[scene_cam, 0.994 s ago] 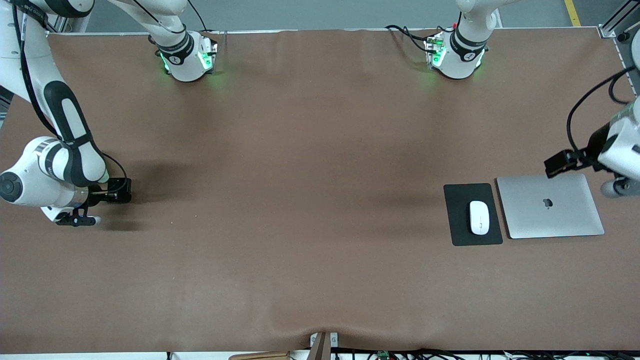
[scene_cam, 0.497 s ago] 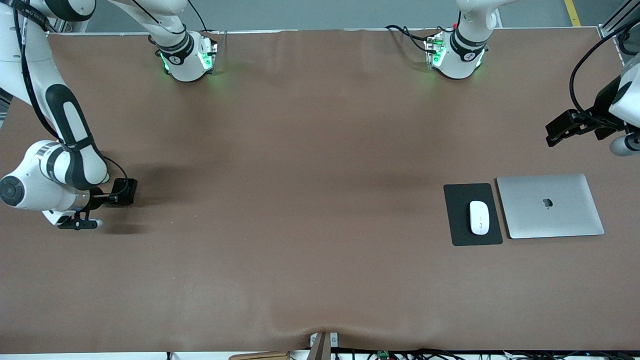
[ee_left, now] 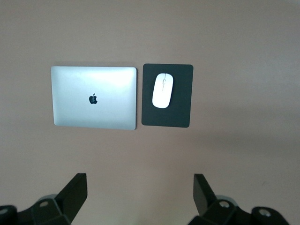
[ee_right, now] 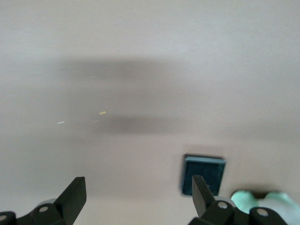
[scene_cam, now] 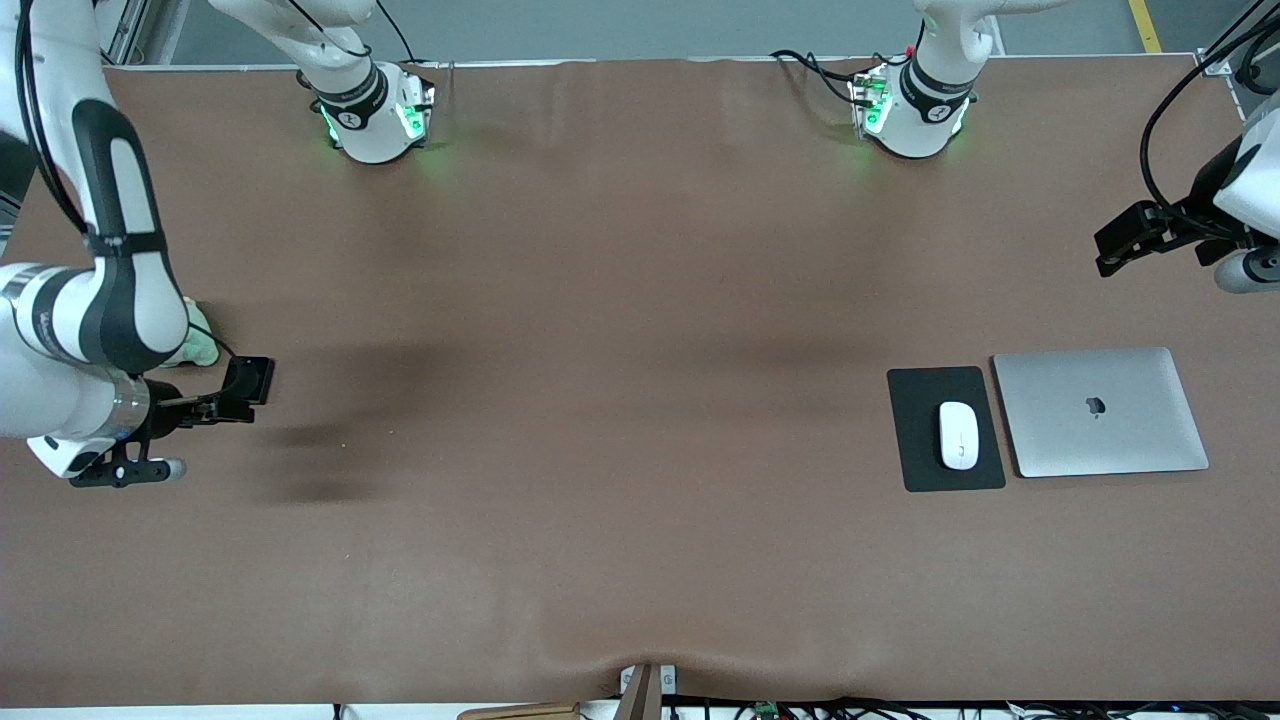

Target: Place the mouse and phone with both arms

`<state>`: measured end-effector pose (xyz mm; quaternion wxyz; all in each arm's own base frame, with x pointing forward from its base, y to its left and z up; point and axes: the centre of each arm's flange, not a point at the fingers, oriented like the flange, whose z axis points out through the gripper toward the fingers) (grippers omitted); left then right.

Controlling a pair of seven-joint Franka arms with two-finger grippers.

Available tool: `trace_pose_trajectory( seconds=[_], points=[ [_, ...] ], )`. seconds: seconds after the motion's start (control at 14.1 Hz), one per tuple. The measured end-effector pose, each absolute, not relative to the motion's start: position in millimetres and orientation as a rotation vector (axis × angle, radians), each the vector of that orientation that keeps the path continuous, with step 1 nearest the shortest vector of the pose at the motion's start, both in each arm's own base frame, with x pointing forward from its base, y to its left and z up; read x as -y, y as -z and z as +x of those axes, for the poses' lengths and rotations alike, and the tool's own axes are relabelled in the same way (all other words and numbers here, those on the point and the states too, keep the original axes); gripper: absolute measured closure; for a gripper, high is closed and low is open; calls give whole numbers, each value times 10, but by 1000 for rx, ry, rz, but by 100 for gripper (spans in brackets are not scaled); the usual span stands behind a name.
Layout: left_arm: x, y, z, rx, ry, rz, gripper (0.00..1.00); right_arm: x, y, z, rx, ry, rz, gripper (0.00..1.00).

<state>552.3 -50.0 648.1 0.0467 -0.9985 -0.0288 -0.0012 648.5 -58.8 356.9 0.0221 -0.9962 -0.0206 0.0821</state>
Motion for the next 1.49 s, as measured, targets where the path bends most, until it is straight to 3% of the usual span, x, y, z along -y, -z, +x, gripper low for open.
trace_pose_trajectory(
  seconds=[0.36, 0.85, 1.49],
  points=[
    [515, -6472, 5424, 88, -11, -3062, 0, -170, -4565, 6250, 27, -178, -3102, 0],
    [658, -6403, 5235, 56, -52, -3097, 0, -120, -5553, 5770, -74, -116, -3089, 0],
    [682, -6375, 5050, 50, -59, -3090, 0, -101, -5842, 5509, -101, -119, -3088, 0]
  ],
)
